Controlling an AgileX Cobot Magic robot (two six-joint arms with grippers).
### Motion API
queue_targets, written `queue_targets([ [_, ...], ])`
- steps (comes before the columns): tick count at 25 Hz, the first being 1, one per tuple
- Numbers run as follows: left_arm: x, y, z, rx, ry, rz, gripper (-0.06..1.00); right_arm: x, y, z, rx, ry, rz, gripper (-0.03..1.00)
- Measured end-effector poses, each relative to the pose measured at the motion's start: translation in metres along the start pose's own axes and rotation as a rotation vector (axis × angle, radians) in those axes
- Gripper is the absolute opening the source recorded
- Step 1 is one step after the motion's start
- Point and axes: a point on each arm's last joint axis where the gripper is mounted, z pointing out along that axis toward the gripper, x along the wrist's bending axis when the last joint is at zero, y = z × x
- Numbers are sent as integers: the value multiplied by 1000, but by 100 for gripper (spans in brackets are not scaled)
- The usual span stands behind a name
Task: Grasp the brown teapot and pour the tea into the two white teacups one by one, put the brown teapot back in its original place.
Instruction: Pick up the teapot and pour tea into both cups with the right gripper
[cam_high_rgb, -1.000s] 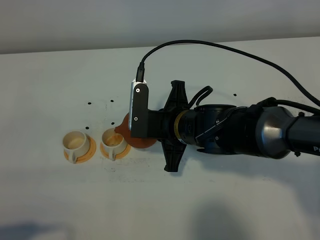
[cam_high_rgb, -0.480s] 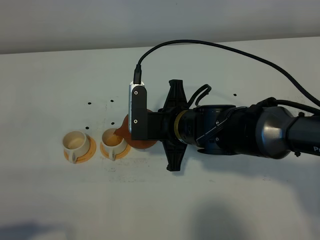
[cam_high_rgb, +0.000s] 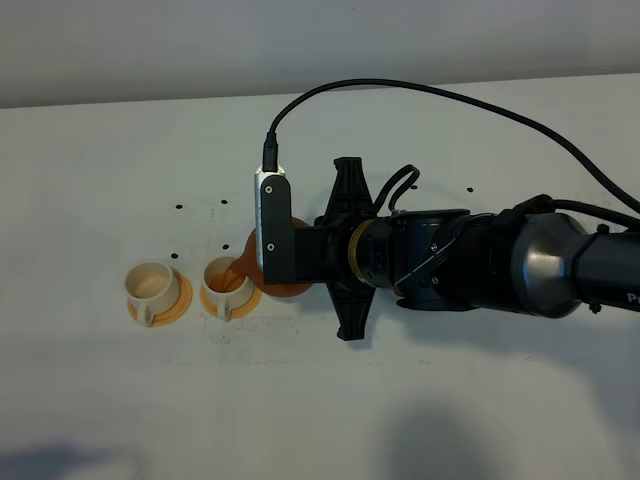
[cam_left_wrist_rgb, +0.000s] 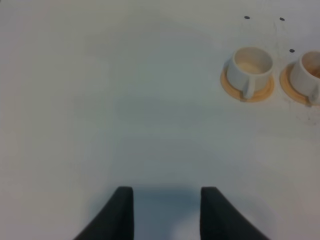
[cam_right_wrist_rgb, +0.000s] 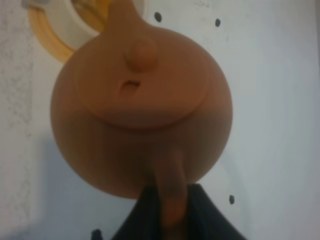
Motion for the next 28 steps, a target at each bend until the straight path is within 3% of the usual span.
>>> queue_targets([
  [28,0,0,0,0,0,0,33,-9,4,-2,4,-34,-68,11],
])
